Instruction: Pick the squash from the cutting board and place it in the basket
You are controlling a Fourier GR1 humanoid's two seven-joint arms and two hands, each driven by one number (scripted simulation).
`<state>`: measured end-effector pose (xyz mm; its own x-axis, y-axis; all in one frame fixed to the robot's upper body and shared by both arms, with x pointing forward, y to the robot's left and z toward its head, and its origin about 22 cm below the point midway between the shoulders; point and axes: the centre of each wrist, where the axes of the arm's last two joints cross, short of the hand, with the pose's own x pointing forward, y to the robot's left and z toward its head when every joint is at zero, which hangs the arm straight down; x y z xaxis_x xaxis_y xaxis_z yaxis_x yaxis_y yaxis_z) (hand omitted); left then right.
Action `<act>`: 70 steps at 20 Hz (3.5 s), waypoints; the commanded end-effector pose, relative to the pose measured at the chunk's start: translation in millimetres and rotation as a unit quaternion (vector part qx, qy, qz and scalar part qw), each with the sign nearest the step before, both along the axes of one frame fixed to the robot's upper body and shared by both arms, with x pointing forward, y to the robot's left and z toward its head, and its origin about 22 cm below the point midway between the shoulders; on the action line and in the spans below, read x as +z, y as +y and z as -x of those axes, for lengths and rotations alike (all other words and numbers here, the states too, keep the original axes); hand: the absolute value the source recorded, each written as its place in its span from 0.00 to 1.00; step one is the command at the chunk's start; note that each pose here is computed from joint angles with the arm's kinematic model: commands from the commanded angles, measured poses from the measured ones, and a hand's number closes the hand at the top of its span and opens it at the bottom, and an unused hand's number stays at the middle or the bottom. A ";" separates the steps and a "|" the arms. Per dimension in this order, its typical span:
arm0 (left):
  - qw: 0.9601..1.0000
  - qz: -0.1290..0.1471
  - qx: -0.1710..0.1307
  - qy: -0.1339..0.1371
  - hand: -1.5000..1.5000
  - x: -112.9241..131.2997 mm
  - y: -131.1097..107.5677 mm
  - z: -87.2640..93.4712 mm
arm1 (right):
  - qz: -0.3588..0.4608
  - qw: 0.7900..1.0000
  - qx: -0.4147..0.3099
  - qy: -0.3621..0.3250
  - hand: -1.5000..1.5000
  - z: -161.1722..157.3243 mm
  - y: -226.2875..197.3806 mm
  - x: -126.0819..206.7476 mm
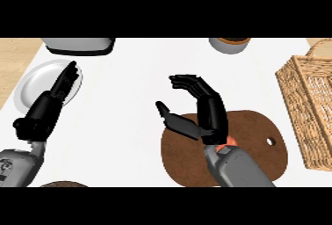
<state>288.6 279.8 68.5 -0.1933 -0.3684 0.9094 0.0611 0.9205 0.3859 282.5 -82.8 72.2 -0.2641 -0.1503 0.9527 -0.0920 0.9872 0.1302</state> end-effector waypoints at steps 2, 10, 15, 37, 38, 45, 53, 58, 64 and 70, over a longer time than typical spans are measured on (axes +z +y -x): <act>1.000 -0.017 0.017 0.006 0.50 -1.6 9.3 1.5 | 0.113 0.989 -0.095 -0.014 0.00 4.5 40.9 -9.5; 0.999 -0.019 0.035 0.020 0.50 -7.8 17.1 4.8 | 0.441 0.885 -0.115 0.094 0.00 -57.5 -56.0 -4.9; 0.999 -0.023 0.038 0.001 0.50 1.7 14.0 -0.5 | 0.592 0.789 -0.006 0.166 0.00 -61.3 -43.9 28.9; 1.000 -0.011 0.024 -0.009 0.50 8.3 9.3 0.7 | 0.667 0.655 0.126 0.332 0.00 -42.4 -61.8 104.5; 1.000 -0.011 0.026 -0.004 0.50 9.1 4.3 2.6 | 0.674 0.648 0.130 0.329 0.00 -42.7 -47.6 100.6; 0.999 -0.006 0.031 -0.002 0.50 12.5 2.6 -7.6 | 0.685 0.617 0.149 0.357 0.00 -28.4 -39.7 58.0; 0.999 -0.013 0.035 -0.011 0.50 6.2 17.5 -6.7 | 0.691 0.610 0.139 0.362 0.00 -18.3 -79.7 23.5; 1.000 -0.011 0.023 -0.005 0.50 -3.1 4.2 -10.9 | 0.686 0.619 0.132 0.358 0.00 -28.7 -64.6 16.3; 0.999 -0.015 0.029 -0.003 0.50 -4.1 19.4 9.5 | 0.686 0.627 0.120 0.348 0.00 -11.2 -59.1 -0.6; 1.000 -0.011 0.028 -0.008 0.50 8.7 -2.1 -5.5 | 0.674 0.638 0.120 0.351 0.00 -12.8 -66.9 -11.6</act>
<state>288.3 295.5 82.2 -0.1810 -0.3970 0.8998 0.0067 0.9144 0.4048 291.2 -148.0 66.8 0.1399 0.9778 0.1559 -0.6417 0.2095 -0.7378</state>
